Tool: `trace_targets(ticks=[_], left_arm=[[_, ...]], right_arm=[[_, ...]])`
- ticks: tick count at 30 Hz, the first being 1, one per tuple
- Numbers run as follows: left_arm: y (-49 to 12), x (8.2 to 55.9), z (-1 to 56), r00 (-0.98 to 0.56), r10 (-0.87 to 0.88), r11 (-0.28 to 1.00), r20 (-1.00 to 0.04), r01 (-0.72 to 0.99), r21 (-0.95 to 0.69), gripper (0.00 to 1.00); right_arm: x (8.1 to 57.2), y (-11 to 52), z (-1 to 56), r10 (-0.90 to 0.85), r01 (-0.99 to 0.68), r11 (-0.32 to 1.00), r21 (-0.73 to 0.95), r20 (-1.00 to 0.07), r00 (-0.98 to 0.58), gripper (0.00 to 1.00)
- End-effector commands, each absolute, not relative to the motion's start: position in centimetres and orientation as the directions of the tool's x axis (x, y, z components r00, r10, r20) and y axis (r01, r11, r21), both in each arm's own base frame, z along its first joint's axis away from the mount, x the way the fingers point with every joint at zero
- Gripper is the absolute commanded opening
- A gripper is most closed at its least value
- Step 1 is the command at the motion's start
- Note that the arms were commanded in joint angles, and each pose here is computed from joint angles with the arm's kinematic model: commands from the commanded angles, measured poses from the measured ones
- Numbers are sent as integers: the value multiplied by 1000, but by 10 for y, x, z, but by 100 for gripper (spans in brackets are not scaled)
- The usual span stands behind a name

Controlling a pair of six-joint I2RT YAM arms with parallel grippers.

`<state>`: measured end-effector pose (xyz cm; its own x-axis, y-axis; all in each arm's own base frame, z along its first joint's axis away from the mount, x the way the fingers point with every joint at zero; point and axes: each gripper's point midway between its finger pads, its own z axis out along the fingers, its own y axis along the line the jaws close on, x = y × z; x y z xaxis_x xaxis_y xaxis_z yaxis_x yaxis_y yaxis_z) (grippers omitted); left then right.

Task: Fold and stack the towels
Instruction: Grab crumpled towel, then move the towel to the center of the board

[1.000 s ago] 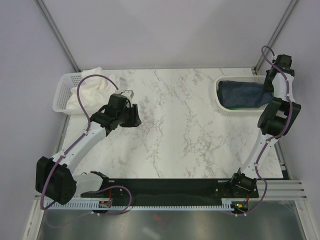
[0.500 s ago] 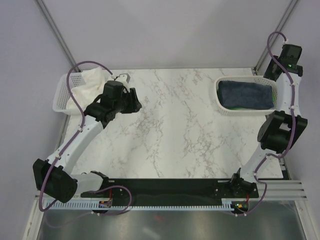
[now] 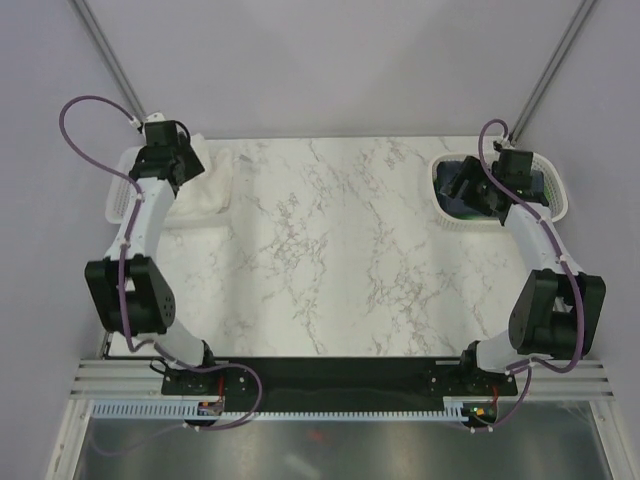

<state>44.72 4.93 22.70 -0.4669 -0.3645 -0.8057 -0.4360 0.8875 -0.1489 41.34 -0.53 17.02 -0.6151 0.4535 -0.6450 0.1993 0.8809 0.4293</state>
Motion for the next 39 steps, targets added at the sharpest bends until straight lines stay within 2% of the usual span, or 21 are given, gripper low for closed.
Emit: trace_targets(ticks=[1,2,3,5,7,10,12,14,17,18,19,23,24,26,27,30,33,34,37,39], left_arm=[[73,482,195,-531,-337,901,-778,-423,-101,67],[74,496,200,-526,-316,909,-790,-405,-94,70],[78,509,171,-569,-305,912,-764,-405,-63,72],[86,531,170,-559,-292,912,-776,-406,-51,73],[91,548,136,-598,-292,918,-746,-395,-43,73],[86,573,123,-627,-241,947,-741,-320,-37,74],[97,572,112,-638,-259,930,-725,-368,-8,74],[101,576,107,-657,-266,922,-705,-388,13,69],[104,580,120,-628,-281,911,-725,-412,3,26],[105,580,128,-615,-282,909,-736,-417,0,9],[106,578,137,-601,-285,902,-747,-431,3,2],[102,564,232,-463,-256,900,-849,-434,-35,2],[91,558,285,-369,-234,913,-899,-400,-74,2],[72,549,328,-305,-207,939,-930,-330,-100,2],[57,533,373,-226,-200,947,-953,-293,-129,2],[17,495,459,-73,-214,968,-974,-149,-201,2],[-40,450,531,44,-260,964,-965,76,-256,2],[-62,418,564,85,-285,942,-955,208,-262,2],[-104,358,605,96,-380,840,-920,453,-299,2],[-128,327,615,48,-441,757,-896,557,-343,2]], right_arm=[[427,30,211,500,61,833,550,-699,-512,84],[429,35,214,499,42,831,555,-708,-500,85],[429,43,210,498,35,827,561,-701,-511,87],[433,51,209,492,15,824,567,-701,-516,94],[437,59,204,473,-2,827,562,-699,-536,96],[441,63,193,452,-4,837,548,-695,-559,97],[444,62,186,436,-3,847,532,-698,-568,97],[445,61,182,432,3,851,525,-696,-573,97],[447,61,180,434,13,853,522,-694,-575,97],[447,61,182,436,13,852,524,-695,-572,96],[447,65,184,438,7,848,530,-693,-573,96],[444,74,197,441,-25,834,551,-693,-571,96],[442,75,203,439,-40,831,555,-698,-565,96],[441,76,208,445,-46,826,562,-700,-559,96],[438,77,212,446,-54,823,566,-702,-555,96],[431,81,219,443,-80,814,575,-705,-554,96],[423,83,224,430,-103,814,571,-713,-553,96],[420,83,223,427,-98,818,567,-713,-555,96],[411,81,222,434,-88,819,567,-713,-551,97],[404,82,220,446,-79,812,578,-702,-556,97]])
